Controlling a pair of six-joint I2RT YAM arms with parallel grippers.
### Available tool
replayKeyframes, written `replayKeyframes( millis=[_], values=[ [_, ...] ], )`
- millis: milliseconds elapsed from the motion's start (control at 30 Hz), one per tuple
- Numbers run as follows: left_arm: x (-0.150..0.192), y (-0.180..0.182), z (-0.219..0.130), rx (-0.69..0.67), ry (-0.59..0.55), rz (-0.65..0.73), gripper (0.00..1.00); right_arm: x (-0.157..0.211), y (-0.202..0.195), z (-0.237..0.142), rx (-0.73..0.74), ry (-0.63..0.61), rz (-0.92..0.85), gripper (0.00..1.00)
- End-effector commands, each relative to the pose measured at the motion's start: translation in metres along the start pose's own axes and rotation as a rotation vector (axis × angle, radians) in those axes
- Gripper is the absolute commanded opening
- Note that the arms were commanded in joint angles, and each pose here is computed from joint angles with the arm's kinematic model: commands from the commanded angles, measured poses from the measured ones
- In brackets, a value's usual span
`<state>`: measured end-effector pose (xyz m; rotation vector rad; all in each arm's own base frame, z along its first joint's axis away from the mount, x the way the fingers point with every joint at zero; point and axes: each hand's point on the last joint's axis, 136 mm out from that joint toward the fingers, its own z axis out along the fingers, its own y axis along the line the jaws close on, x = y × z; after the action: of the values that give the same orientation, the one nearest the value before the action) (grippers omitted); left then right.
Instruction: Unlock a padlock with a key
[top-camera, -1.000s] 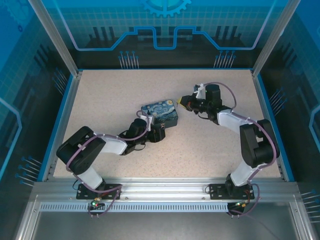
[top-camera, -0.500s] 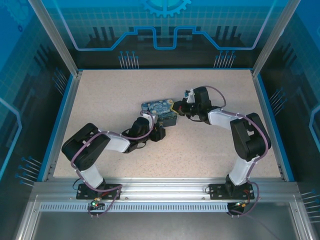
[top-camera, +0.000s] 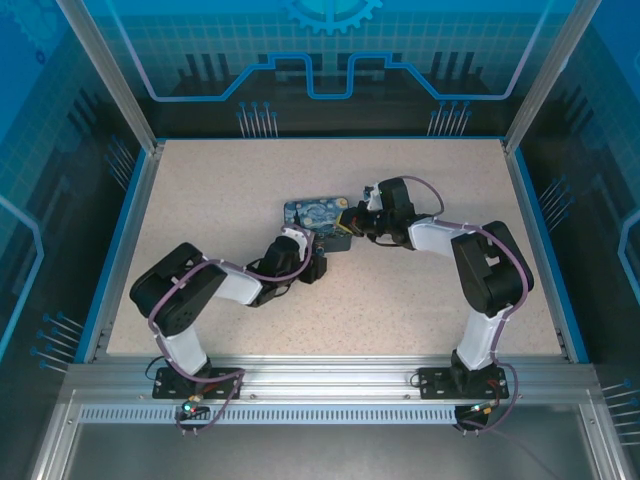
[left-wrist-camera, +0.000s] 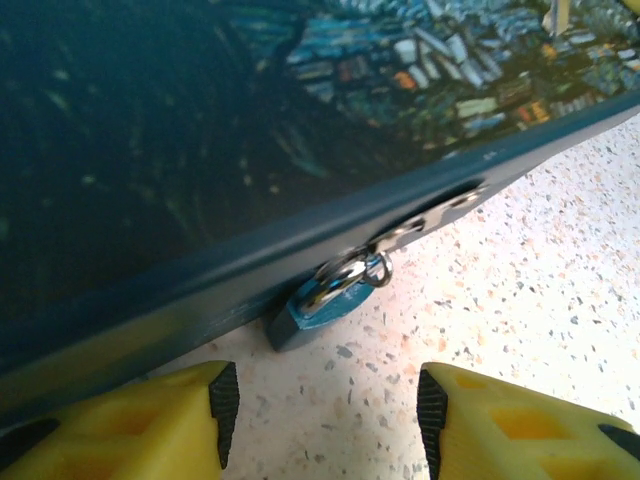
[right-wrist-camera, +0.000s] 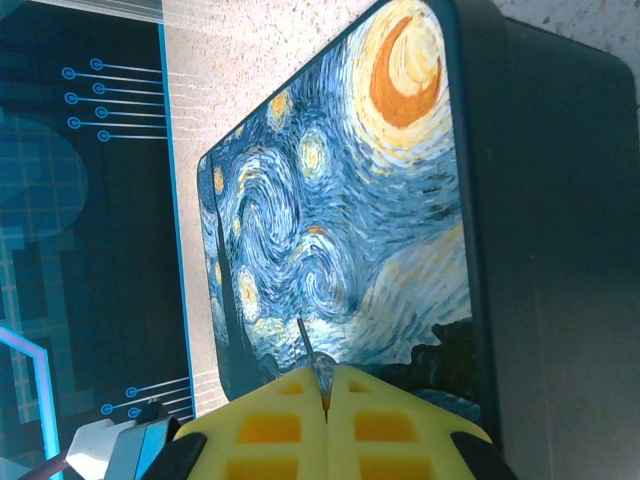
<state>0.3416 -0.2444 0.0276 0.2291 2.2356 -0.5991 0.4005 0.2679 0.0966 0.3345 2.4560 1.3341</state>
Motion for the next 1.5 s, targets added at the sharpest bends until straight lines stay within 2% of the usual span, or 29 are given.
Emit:
replayKeyframes(
  millis=[0, 200, 700, 1100, 1467],
  values=[
    [-0.004, 0.015, 0.003, -0.073, -0.048, 0.066, 0.53, 0.006, -0.013, 0.009, 0.048, 0.019, 0.025, 0.00],
    [-0.012, 0.010, 0.010, -0.068, -0.083, 0.086, 0.53, 0.008, -0.020, 0.013, 0.064, 0.031, 0.035, 0.00],
    [-0.030, -0.033, 0.024, 0.112, -0.088, 0.010, 0.55, 0.013, -0.028, 0.018, 0.085, 0.046, 0.044, 0.00],
    [-0.038, -0.017, 0.020, 0.161, -0.135, -0.178, 0.56, 0.014, -0.028, 0.016, 0.096, 0.050, 0.036, 0.00],
    [-0.040, -0.010, 0.020, 0.176, -0.138, -0.235, 0.53, 0.014, -0.031, 0.017, 0.099, 0.049, 0.039, 0.00]
  ],
)
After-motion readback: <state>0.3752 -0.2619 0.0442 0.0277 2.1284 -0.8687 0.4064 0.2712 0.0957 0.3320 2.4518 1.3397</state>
